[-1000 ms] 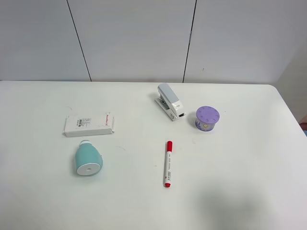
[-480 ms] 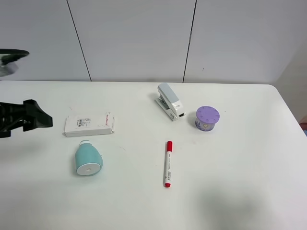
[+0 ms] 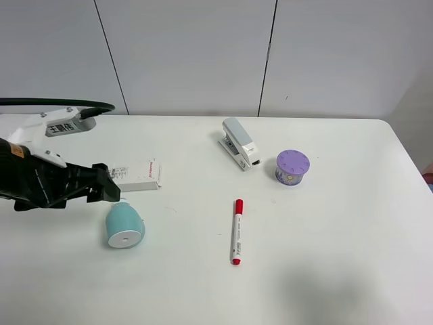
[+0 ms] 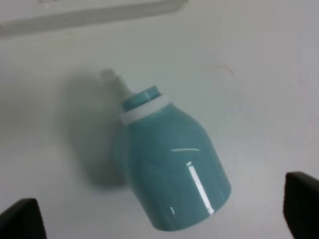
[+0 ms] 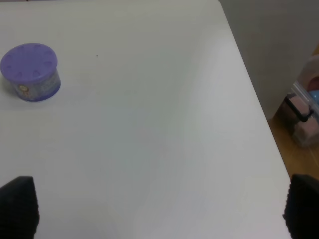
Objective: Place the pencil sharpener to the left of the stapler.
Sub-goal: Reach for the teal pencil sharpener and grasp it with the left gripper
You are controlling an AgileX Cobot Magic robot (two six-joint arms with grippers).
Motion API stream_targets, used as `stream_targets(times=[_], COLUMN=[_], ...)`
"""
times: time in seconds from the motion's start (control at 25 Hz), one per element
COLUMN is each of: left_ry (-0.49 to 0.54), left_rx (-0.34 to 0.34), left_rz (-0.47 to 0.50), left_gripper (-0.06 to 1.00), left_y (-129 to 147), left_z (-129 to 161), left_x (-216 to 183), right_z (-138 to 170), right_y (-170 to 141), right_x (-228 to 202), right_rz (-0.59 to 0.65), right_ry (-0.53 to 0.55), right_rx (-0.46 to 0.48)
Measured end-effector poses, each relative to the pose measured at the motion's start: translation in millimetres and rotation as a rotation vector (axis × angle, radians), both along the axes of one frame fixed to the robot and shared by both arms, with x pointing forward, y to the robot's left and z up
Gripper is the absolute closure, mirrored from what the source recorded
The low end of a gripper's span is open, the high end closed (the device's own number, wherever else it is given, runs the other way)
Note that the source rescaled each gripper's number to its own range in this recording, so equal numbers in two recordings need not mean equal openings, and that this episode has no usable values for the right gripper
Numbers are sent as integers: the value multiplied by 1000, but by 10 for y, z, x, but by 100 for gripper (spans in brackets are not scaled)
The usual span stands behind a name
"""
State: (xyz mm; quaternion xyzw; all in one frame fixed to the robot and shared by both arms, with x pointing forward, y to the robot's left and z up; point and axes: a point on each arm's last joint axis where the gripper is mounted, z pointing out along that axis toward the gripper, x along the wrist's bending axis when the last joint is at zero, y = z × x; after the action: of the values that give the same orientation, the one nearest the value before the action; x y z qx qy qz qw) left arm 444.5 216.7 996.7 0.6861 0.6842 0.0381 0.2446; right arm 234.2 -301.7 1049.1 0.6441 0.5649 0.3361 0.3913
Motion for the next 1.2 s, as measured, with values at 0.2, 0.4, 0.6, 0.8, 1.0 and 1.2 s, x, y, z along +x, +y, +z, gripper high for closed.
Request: stream_targets(times=[0.2, 0.4, 0.6, 0.8, 1.0, 1.2], left_ry=[90, 155, 188, 190, 207, 232], left_rx=[-16, -22, -6, 4, 17, 43], left_rz=[3, 13, 23, 34, 27, 14], left_gripper=[3, 18, 22, 23, 23, 23], left_y=[-125, -224, -248, -259, -316, -331], left_z=[-199, -383, -536, -634, -717, -829], left_x=[57, 125, 179, 234, 374, 429], right_z=[0, 0, 0, 0, 0, 0], right_y=[0, 0, 0, 0, 0, 0], right_x=[0, 0, 0, 0, 0, 0], right_rz=[0, 0, 0, 0, 0, 0], right_ry=[0, 0, 0, 0, 0, 0], right_rx=[0, 0, 0, 0, 0, 0])
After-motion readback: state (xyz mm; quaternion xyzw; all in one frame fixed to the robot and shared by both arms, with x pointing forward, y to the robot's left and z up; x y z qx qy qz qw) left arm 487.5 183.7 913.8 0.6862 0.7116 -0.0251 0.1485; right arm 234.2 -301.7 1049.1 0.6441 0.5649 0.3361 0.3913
